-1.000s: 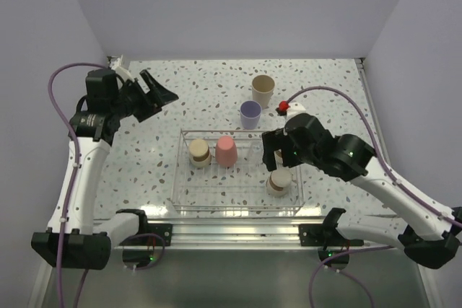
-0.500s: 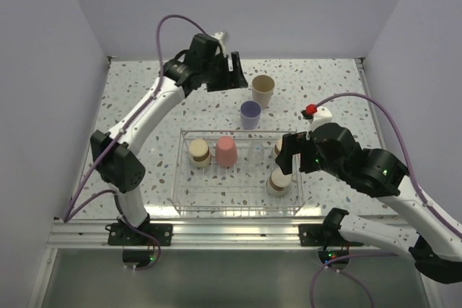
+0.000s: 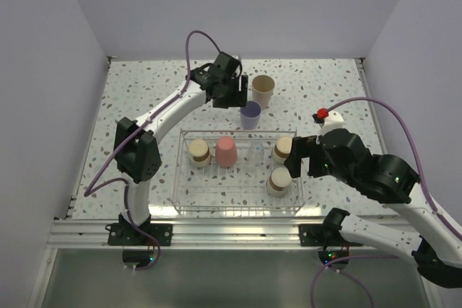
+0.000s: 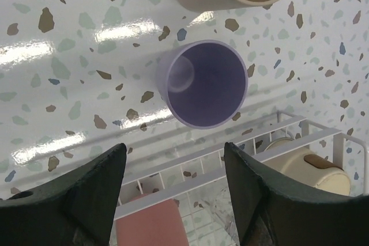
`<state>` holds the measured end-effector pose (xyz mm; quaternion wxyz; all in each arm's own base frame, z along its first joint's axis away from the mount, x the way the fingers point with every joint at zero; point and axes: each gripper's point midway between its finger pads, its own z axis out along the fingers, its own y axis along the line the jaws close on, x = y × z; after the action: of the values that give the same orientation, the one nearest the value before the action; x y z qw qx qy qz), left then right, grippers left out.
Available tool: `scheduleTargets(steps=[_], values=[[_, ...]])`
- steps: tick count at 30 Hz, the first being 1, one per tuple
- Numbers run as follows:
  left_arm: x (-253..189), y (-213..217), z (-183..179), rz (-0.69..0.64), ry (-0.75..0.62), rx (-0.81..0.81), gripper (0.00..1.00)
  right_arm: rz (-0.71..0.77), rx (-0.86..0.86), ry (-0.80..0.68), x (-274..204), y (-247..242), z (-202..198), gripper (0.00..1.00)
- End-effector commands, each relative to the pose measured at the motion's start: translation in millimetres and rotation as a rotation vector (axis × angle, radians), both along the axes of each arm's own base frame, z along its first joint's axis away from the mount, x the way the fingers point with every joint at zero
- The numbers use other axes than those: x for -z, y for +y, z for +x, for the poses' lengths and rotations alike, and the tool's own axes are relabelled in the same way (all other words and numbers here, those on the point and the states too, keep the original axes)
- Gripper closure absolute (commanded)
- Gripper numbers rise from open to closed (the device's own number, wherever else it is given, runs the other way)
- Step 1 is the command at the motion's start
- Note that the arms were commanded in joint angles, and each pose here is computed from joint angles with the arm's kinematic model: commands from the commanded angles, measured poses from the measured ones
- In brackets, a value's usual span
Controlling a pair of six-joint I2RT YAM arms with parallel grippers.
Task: Load the cups into the dish rack
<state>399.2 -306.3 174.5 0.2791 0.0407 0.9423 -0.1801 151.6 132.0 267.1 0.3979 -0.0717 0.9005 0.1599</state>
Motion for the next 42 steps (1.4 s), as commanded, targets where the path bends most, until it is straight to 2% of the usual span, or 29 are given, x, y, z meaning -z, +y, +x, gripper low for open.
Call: scheduleTargets(steps=[1, 6, 12, 13, 15, 16, 18, 19, 22, 32, 38, 42], values=[[17, -5, 2, 0.025, -0.013, 0.021, 0.28, -0.009, 0.025, 0.002, 0, -3, 1, 0.02], [37, -15, 13, 0.014, 0.000, 0.016, 0.29, -0.016, 0.020, -0.005, -2, -3, 2, 0.02], [51, -28, 27, 0.007, 0.005, 0.008, 0.36, -0.028, 0.018, 0.004, 0, -6, 0, 0.02], [49, -30, 30, 0.002, -0.001, 0.007, 0.43, -0.029, 0.018, 0.005, 1, -6, 0, 0.02], [57, -33, 33, 0.008, 0.012, 0.005, 0.49, -0.033, 0.017, 0.004, 1, -7, -1, 0.02], [54, -35, 34, 0.004, 0.008, 0.005, 0.63, -0.033, 0.018, 0.005, 2, -8, -1, 0.02], [55, -37, 37, -0.001, 0.011, -0.004, 0.75, -0.040, 0.017, 0.003, 2, -8, -1, 0.02], [53, -38, 38, -0.006, 0.005, -0.007, 0.87, -0.043, 0.015, 0.005, 2, -8, -1, 0.02], [45, -37, 41, -0.009, -0.012, -0.017, 1.00, -0.051, 0.012, 0.003, 2, -8, 0, 0.02], [-7, -12, 33, -0.005, -0.091, -0.037, 1.00, -0.048, -0.027, -0.024, -1, 5, 9, 0.02], [-68, 18, 19, -0.072, -0.176, -0.063, 1.00, -0.043, -0.061, -0.067, -17, 19, 21, 0.02], [-120, 46, -3, -0.168, -0.263, -0.090, 1.00, -0.002, -0.114, -0.082, -34, 40, 27, 0.02]])
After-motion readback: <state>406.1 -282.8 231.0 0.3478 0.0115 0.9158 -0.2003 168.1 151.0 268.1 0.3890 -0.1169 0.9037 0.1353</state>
